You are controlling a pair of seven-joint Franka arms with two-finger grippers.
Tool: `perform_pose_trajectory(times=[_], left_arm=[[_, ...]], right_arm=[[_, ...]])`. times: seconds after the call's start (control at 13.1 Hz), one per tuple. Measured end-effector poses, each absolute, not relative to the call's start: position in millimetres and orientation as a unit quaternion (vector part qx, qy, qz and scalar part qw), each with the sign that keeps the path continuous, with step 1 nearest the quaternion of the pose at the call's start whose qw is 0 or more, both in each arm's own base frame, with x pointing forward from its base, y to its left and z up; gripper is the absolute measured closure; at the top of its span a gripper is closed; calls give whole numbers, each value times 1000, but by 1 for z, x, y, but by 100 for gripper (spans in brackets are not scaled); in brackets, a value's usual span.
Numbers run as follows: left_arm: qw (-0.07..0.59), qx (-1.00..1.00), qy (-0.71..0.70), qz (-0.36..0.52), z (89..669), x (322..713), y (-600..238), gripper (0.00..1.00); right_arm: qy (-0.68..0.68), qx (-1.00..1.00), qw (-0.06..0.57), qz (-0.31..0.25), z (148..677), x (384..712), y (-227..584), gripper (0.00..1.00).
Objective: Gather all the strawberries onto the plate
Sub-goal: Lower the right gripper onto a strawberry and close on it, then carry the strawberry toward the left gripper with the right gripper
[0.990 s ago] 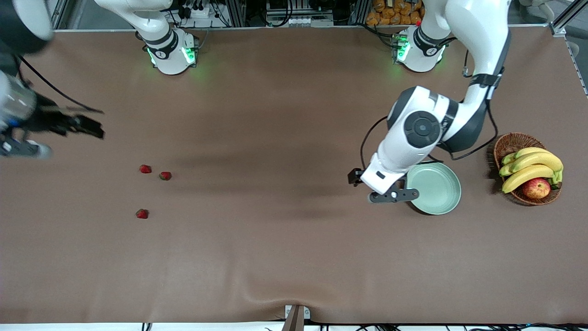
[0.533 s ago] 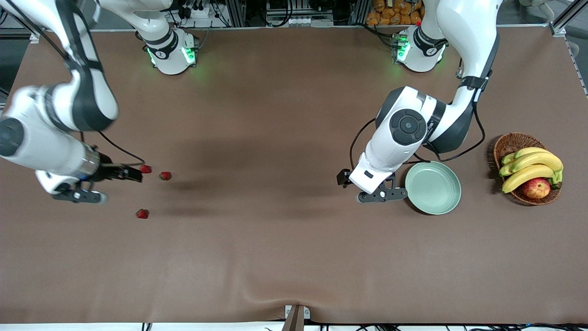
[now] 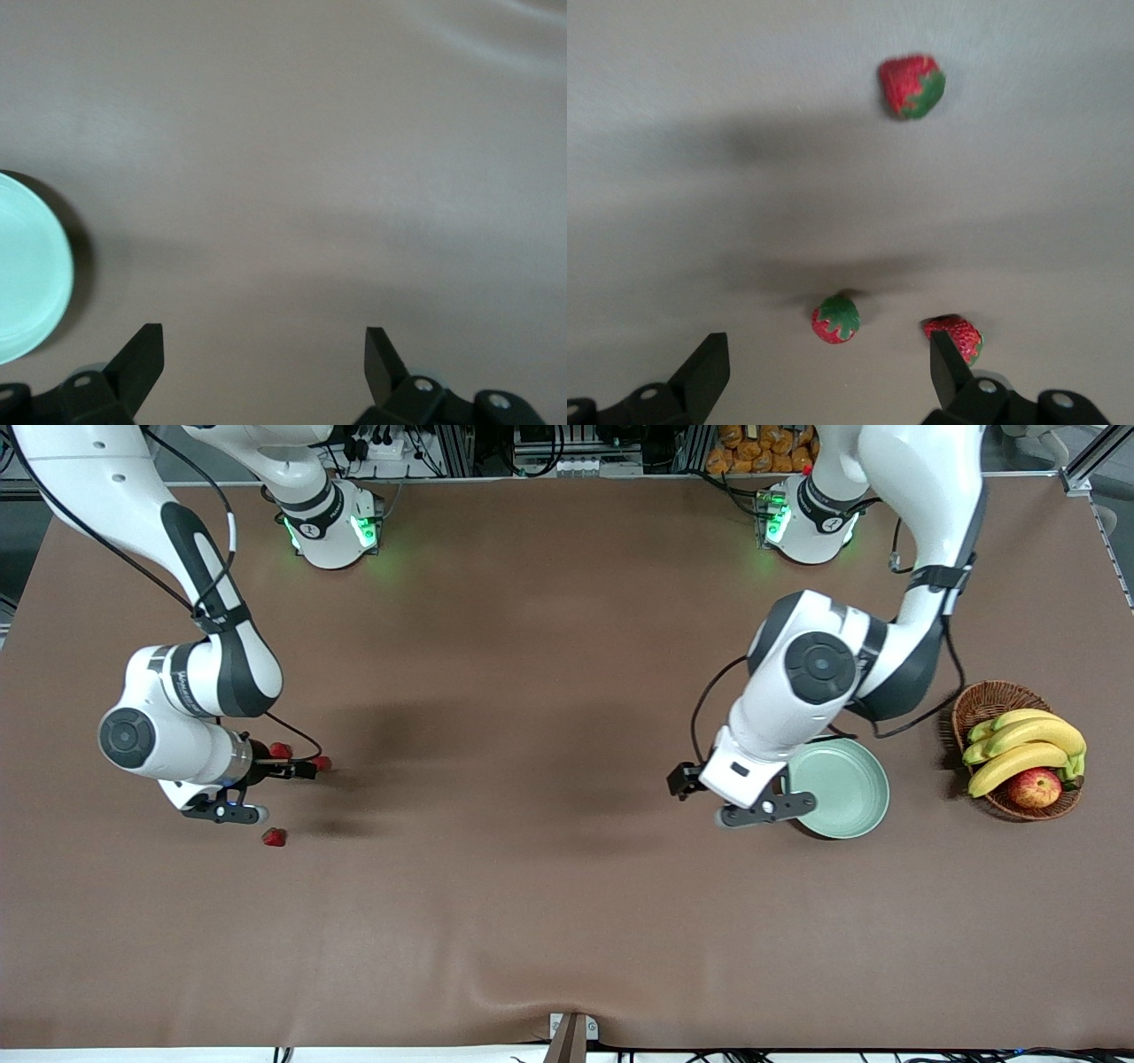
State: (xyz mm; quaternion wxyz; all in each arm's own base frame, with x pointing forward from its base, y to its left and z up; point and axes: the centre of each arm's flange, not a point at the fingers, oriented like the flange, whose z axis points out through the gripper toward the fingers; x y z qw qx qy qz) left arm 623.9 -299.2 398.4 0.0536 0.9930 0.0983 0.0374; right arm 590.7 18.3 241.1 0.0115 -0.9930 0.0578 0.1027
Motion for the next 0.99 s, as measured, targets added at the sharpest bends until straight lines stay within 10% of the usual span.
perform_pose_trajectory(times=[0.99], left_arm=[[34, 990, 137, 13, 424, 631, -242, 0]], right_arm=[[58, -986, 10, 159, 177, 574, 20, 37]])
